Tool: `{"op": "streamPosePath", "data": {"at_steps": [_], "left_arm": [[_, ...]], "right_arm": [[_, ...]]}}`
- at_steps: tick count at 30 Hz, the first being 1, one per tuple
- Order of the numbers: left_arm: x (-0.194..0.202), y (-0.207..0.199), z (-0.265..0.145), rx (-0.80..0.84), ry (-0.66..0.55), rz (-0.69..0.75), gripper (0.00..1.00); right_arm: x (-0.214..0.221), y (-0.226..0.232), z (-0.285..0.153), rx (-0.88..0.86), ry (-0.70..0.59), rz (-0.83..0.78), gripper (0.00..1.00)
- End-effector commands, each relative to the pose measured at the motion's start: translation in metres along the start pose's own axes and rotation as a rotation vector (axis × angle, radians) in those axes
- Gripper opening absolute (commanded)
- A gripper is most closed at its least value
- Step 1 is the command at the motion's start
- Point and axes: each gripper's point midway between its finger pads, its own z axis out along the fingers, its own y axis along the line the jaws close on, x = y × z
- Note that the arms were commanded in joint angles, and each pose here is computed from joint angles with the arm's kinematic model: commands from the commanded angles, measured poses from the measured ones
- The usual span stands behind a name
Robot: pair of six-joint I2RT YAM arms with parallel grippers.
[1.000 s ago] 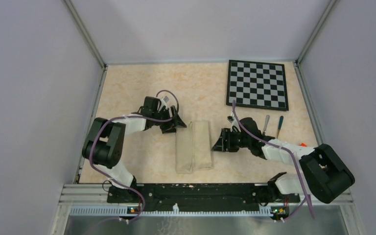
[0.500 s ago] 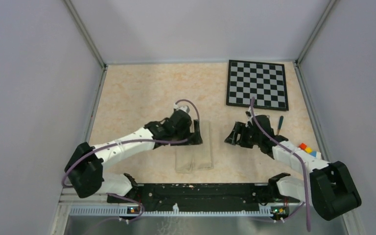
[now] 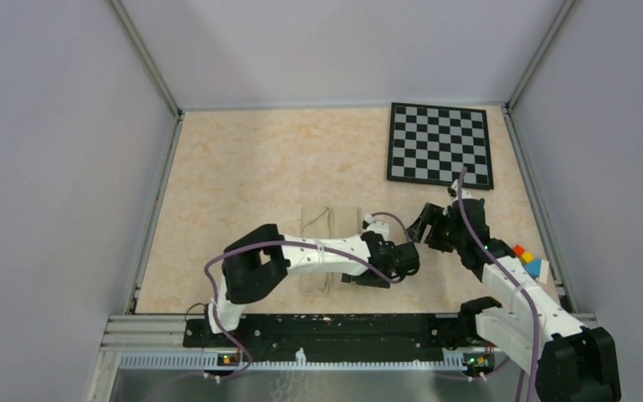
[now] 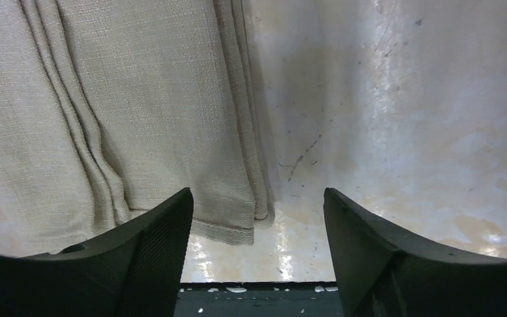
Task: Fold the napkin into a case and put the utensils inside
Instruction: Pick up the 2/3-rectangle-folded napkin from the center of the board, then pass from the left arm to the right
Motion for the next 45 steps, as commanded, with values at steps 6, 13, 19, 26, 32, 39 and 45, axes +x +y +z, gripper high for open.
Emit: {"op": "streamPosePath", "data": {"at_steps": [6,13,19,26,32,39,45], "left_arm": [[0.009,0.009,0.000,-0.088,-0.010,0.046,0.63],[0.027,0.020,0.022,-0.154,0.030,0.081,0.53],[0.025,0.023,0.020,-0.156,0.019,0.111,0.26],[0.010,0.008,-0.014,0.037,-0.013,0.091,0.01],[0.004,0.006,-0.029,0.103,-0.020,0.077,0.00],[-0.001,0.010,-0.037,0.107,-0.036,0.073,0.00],[-0.001,0.012,-0.038,0.105,-0.035,0.075,0.00]], "right_arm": [[0.000,0.007,-0.002,-0.051,0.001,-0.007,0.70],[0.008,0.016,0.002,-0.120,0.019,0.002,0.70],[0.018,0.037,0.009,-0.260,0.076,0.019,0.74],[0.014,0.074,0.019,-0.463,0.137,0.096,0.80],[0.019,0.102,0.036,-0.583,0.222,0.218,0.81],[0.037,0.121,0.057,-0.579,0.234,0.250,0.80],[0.046,0.126,0.073,-0.568,0.251,0.273,0.70]]}}
